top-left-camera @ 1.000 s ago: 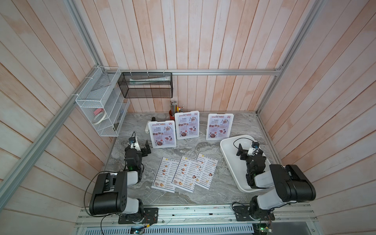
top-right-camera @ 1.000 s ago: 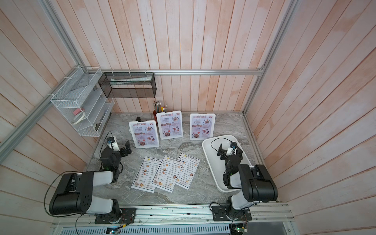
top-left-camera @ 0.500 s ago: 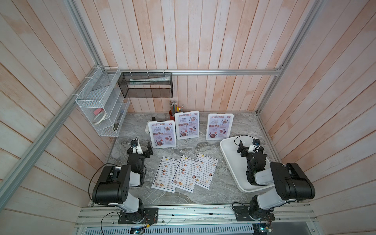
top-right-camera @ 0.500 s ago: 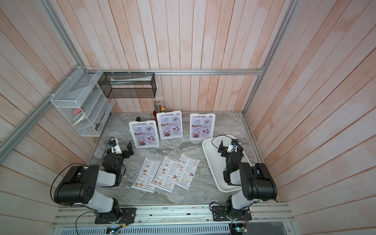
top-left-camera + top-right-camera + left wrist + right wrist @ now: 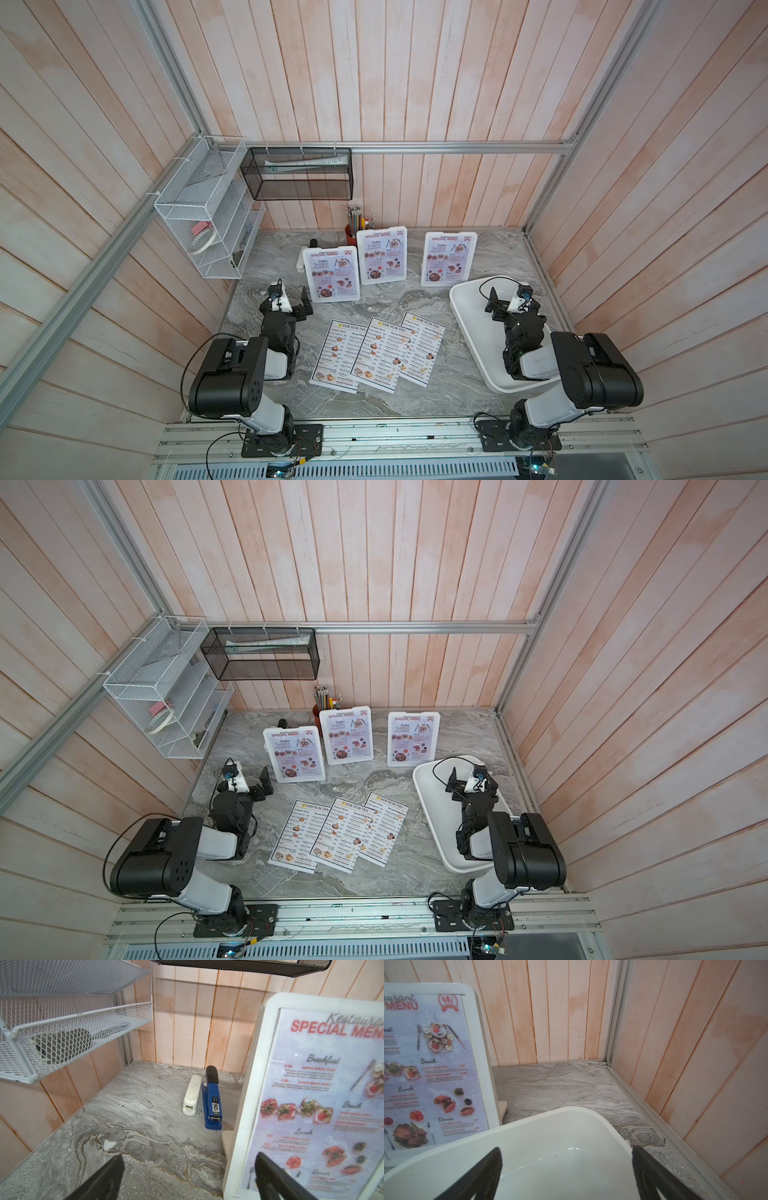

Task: Replace the menus in the menu holders
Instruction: Reset both arms

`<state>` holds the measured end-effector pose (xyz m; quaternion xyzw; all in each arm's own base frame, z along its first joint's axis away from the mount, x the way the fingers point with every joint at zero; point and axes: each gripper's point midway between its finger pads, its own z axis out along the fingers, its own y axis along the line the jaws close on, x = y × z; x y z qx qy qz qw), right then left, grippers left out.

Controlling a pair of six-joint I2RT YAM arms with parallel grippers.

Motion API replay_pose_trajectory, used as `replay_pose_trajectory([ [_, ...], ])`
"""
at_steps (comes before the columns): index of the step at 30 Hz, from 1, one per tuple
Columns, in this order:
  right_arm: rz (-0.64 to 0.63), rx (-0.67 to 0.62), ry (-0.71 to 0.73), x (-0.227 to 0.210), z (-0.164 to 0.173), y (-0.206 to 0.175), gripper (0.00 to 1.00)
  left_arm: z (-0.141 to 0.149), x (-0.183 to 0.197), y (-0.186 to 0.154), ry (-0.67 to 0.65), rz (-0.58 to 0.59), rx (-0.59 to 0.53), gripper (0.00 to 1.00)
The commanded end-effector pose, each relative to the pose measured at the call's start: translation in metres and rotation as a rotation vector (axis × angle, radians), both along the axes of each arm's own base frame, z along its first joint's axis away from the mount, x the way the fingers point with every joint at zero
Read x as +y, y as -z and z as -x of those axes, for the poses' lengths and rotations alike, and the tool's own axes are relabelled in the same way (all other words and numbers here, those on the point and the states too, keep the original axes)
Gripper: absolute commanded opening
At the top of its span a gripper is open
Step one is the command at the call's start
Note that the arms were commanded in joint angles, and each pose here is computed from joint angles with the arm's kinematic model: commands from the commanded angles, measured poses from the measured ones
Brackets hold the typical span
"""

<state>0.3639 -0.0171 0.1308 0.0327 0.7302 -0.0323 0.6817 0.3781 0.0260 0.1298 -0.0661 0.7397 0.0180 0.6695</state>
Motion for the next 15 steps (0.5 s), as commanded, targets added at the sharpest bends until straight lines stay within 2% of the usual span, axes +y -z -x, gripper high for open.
replay_pose_trajectory([
  [1,0.057,-0.105,-0.158,0.026,0.030,-0.016,0.98,-0.003,0.001,-0.003,-0.005,-0.013,-0.009,1.00],
  [2,0.019,-0.134,-0.092,0.012,0.034,-0.020,0.98,-0.003,0.000,-0.003,-0.003,-0.014,-0.008,1.00],
  [4,-0.082,-0.128,0.157,-0.031,0.024,-0.016,0.98,-0.003,0.001,-0.003,-0.005,-0.014,-0.009,1.00],
  [5,-0.073,-0.044,0.147,-0.027,0.011,-0.003,0.98,-0.003,0.000,-0.003,-0.004,-0.014,-0.007,1.00],
  [6,-0.001,0.062,-0.023,0.002,-0.006,0.008,0.98,-0.003,0.000,-0.003,-0.004,-0.014,-0.009,1.00],
  [7,0.038,0.069,-0.130,0.021,-0.010,0.004,0.98,-0.003,0.000,-0.002,-0.005,-0.014,-0.007,1.00],
  [9,-0.001,-0.051,-0.107,0.013,0.010,-0.010,0.98,-0.003,0.001,-0.003,-0.005,-0.015,-0.008,1.00],
  [11,-0.033,-0.086,-0.009,-0.004,0.009,-0.012,0.98,-0.003,0.001,-0.003,-0.005,-0.015,-0.007,1.00],
  [14,-0.035,0.083,0.024,-0.009,-0.015,0.008,0.98,-0.003,0.000,-0.003,-0.005,-0.016,-0.008,1.00],
  [15,-0.034,0.060,0.019,-0.007,-0.012,0.003,0.98,-0.003,0.001,-0.003,-0.006,-0.016,-0.009,1.00],
])
